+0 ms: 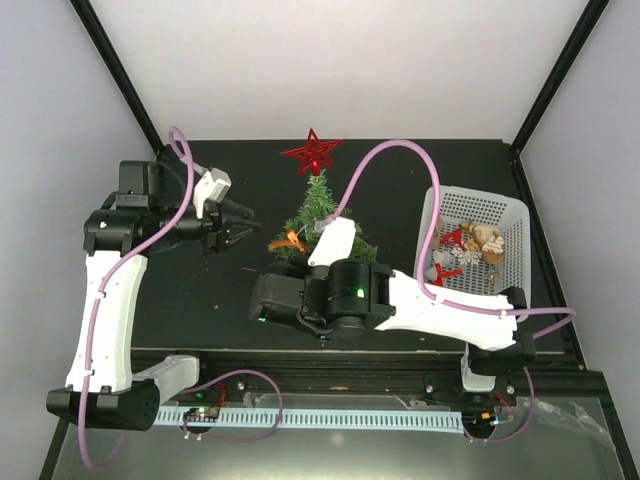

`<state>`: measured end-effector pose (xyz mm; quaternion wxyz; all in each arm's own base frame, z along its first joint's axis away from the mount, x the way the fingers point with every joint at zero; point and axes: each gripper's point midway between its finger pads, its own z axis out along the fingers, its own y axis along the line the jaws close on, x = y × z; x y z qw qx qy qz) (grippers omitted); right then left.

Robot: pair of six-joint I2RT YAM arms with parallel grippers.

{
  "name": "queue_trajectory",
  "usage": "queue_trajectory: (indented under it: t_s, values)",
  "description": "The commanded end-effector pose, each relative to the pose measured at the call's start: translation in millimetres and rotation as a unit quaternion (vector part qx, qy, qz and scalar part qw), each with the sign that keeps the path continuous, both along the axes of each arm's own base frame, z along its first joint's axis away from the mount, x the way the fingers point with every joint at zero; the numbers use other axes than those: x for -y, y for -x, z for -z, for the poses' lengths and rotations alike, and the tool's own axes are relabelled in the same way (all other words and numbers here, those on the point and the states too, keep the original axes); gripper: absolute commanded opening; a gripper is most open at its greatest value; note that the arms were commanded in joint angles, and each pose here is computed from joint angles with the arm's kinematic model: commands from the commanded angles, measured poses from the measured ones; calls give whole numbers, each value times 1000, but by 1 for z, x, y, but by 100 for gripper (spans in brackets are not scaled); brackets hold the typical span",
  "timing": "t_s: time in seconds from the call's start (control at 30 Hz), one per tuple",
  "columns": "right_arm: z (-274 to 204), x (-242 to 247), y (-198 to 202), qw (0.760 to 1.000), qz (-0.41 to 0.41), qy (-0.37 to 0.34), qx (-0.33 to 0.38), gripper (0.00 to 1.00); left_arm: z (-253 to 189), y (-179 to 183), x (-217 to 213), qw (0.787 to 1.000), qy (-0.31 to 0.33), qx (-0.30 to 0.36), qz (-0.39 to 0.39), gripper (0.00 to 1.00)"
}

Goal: Decorate the small christmas tree

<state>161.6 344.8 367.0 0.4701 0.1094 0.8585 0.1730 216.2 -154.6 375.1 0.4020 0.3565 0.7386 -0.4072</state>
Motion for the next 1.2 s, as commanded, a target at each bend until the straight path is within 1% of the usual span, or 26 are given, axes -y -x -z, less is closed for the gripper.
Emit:
queue_trajectory:
  t_s: [0.0, 0.13, 0.43, 0.57, 0.87, 1.17]
  values:
    - [-11, 20, -9, 999, 37, -28, 19, 1, -10, 5, 1, 1000, 8, 13, 15, 48]
    - [-7, 29, -10, 999, 42, -27, 16, 1, -12, 1, 0, 1000, 11, 11, 14, 48]
    - [-18, 49, -10, 996, 56, -64, 19, 1, -4, -4, -2, 1000, 21, -6, 16, 48]
    - [-24, 45, -10, 996, 47, -69, 24, 1, -2, -3, -2, 999, 27, -10, 19, 48]
    - [-17, 26, -10, 999, 34, -36, 20, 1, 1, 0, -4, 1000, 25, -8, 15, 48]
    - [-32, 23, -12, 998, 23, -52, 39, 1, 9, 4, -5, 1000, 21, -12, 14, 49]
